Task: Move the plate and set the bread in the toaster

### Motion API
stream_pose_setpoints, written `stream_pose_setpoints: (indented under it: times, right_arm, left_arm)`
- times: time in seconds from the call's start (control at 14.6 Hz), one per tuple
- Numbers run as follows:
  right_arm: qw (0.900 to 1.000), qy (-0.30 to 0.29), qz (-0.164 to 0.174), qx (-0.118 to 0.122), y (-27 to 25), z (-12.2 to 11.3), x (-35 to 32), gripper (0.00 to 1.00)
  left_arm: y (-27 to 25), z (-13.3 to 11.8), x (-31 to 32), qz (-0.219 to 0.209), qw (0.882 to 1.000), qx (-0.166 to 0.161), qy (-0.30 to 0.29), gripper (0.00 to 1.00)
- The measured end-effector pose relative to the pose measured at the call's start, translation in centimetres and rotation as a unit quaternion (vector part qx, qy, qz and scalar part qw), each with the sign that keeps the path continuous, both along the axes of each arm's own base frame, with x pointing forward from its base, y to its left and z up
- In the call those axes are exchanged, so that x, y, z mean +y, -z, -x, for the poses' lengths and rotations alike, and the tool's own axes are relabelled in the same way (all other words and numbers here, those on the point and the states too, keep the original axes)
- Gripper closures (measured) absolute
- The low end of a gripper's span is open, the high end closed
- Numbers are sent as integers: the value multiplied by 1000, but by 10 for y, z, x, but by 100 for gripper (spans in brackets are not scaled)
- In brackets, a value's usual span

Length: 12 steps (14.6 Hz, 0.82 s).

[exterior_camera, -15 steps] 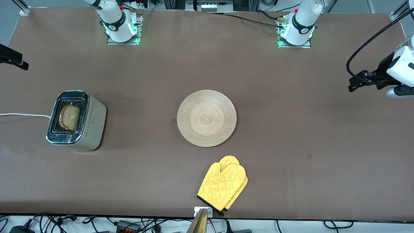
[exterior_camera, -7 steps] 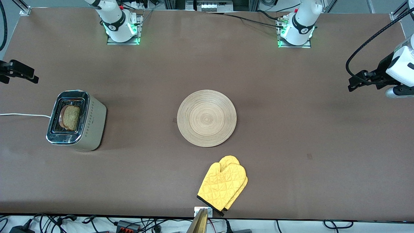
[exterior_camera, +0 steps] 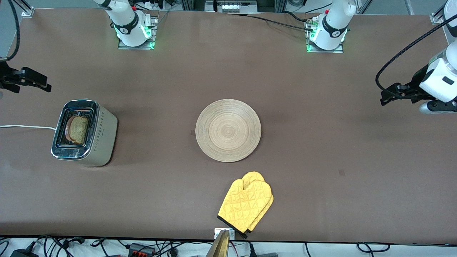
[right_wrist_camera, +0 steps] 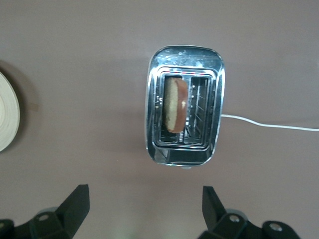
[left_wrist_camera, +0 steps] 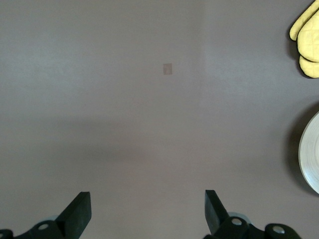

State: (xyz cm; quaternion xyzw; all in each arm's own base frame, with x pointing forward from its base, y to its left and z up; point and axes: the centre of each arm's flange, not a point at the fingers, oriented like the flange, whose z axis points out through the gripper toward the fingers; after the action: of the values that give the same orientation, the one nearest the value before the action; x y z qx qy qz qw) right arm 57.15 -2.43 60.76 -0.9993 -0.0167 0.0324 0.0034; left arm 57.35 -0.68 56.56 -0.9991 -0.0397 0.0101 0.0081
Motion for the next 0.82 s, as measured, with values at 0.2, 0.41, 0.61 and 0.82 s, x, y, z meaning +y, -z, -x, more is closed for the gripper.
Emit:
stream_pose_setpoints:
  times: [0.2,0.41,0.61,0.82]
  right_arm:
    - [1000,13,4,1,2,0,-11,0]
    - [1000,22,4,0,1,1,-21,0]
    - [1000,22,11,1,3,0,-23,0]
    - [1000,22,18,5,7,-2,-24,0]
  left_arm:
    - [4,-3,-5,0,1000,1,13,0]
    - [0,-3,-4,1,999,-2,45,0]
    - [-8,0,-3,1,999,-6,53,0]
    - [-23,8,-2,1,999,-13,53,0]
